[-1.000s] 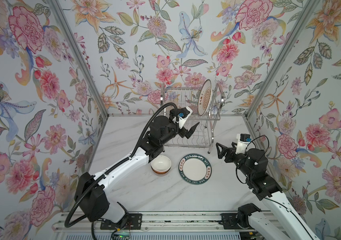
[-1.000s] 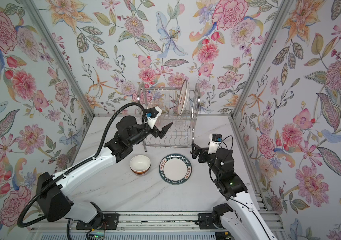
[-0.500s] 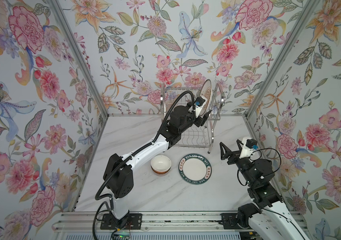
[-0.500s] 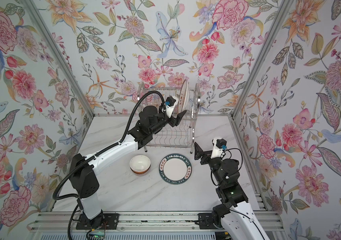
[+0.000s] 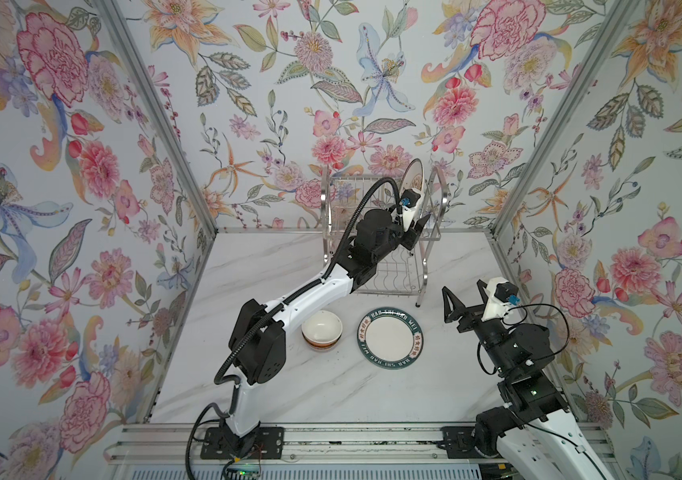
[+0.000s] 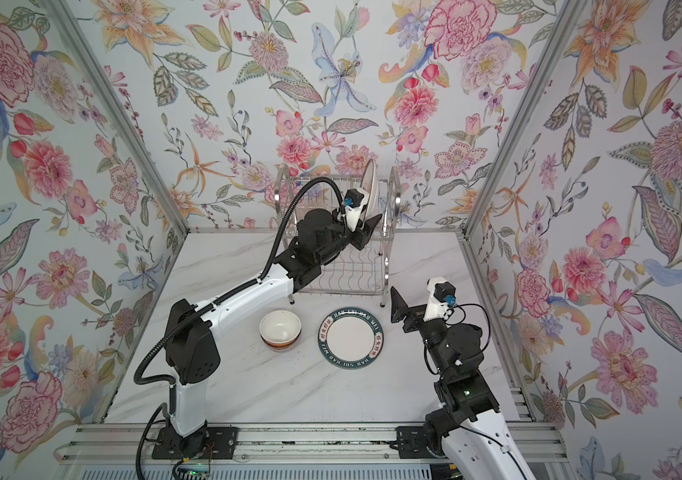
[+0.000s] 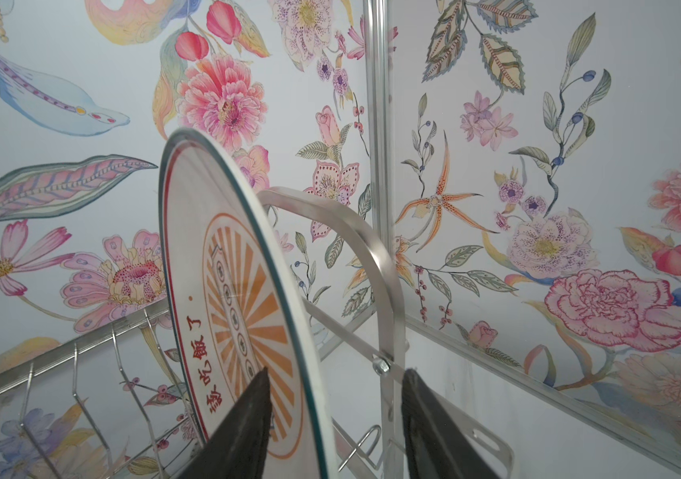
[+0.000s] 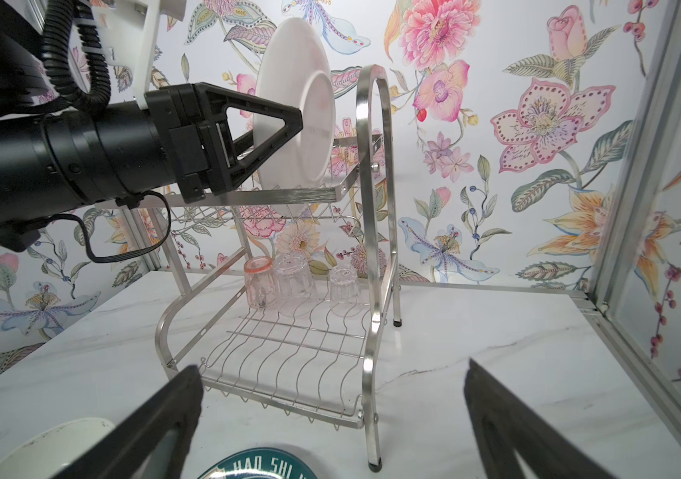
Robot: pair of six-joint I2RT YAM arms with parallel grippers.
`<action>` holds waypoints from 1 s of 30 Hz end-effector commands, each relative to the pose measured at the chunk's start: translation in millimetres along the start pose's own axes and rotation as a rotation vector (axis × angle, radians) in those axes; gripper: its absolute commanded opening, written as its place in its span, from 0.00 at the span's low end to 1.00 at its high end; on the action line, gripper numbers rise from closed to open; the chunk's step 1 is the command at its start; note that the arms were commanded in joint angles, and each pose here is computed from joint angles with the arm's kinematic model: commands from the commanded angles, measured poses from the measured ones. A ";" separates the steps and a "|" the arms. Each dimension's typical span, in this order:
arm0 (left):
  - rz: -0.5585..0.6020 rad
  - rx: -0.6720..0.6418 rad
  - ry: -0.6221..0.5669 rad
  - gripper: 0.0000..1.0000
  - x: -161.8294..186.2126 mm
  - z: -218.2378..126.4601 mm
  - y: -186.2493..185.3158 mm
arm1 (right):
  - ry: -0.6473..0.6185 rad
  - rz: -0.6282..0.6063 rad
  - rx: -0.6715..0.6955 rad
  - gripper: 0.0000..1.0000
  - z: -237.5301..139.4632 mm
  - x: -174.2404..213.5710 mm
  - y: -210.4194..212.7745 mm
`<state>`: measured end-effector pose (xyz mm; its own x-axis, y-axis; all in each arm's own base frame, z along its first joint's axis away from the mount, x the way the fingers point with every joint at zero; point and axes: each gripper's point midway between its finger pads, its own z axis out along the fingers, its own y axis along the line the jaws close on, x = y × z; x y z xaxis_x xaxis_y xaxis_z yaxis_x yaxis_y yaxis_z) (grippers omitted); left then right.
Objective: Unload the mixed dishes from the dish rack
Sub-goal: 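Close the left gripper on the orange-sunburst plate's rim in the rack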
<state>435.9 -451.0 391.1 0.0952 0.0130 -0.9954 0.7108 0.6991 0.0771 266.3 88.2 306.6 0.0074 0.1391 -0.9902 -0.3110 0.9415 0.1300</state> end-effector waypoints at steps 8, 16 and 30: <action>-0.046 -0.034 -0.038 0.30 -11.7 3.1 2.0 | 0.015 -0.019 0.004 0.99 2.7 6.7 -0.7; -0.060 -0.051 -0.043 0.23 -10.3 4.0 4.8 | 0.025 -0.024 0.002 0.99 5.8 7.5 -0.4; -0.079 -0.037 -0.062 0.08 -11.1 8.9 2.4 | 0.028 -0.035 0.007 0.99 6.7 6.2 -1.6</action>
<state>445.9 -446.5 393.8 0.0717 -0.0496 -0.9962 0.6689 0.7432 0.0111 272.9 90.6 295.9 -0.0240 0.1071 -0.9940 -0.3069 0.9454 0.1093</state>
